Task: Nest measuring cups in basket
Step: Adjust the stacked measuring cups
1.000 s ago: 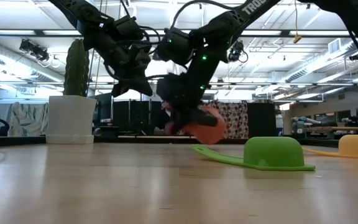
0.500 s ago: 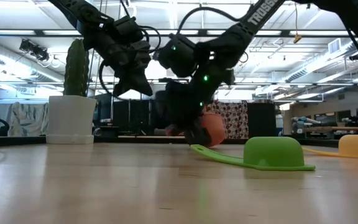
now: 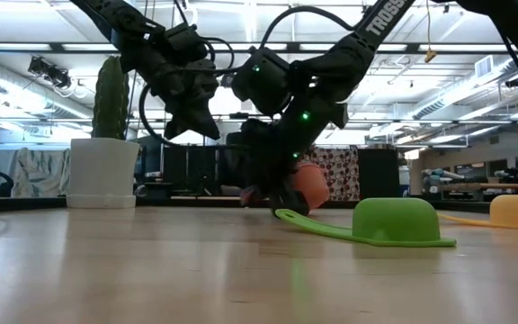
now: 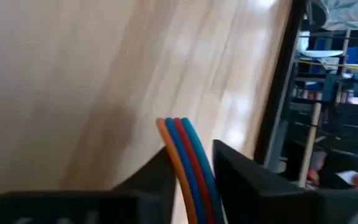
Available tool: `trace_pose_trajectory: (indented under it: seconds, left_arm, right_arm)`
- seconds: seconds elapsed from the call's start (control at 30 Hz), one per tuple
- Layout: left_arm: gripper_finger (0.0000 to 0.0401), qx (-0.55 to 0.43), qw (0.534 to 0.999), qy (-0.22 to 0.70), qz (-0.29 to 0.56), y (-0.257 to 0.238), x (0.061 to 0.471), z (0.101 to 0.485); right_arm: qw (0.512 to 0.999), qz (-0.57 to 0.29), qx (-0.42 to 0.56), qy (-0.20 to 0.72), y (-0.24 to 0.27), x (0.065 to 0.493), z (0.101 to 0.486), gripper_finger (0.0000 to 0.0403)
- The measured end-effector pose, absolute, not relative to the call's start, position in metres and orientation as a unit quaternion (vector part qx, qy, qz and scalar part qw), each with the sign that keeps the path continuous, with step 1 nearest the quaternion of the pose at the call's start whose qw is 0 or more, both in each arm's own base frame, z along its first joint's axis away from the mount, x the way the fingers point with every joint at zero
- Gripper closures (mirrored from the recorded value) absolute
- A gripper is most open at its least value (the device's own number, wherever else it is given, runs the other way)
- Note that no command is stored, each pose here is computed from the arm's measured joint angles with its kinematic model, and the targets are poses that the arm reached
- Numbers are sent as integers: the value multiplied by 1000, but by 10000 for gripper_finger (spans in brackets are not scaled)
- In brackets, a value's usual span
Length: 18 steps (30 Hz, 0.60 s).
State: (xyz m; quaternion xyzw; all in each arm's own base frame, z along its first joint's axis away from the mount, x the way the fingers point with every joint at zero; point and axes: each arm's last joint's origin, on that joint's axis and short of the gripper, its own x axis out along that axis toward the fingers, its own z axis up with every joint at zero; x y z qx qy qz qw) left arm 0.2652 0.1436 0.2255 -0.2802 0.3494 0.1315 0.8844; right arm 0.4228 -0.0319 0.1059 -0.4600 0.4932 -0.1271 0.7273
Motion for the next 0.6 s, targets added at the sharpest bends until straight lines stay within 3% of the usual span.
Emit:
trace_pose_trajectory:
  seconds: [0.2,0.43,0.6]
  left_arm:
    - [387,-274,886,350,129,144,265,225]
    - [387,-264,889,352,125,144,265,225]
    - [387,-265,888,355,125,143,265,225]
  right_arm:
    - [743,-137,-441,484,-30,424,108,230]
    - [748,-162,-433,476,-28,425,117,221]
    - [785,-166,-407,438,-22,426,145,224]
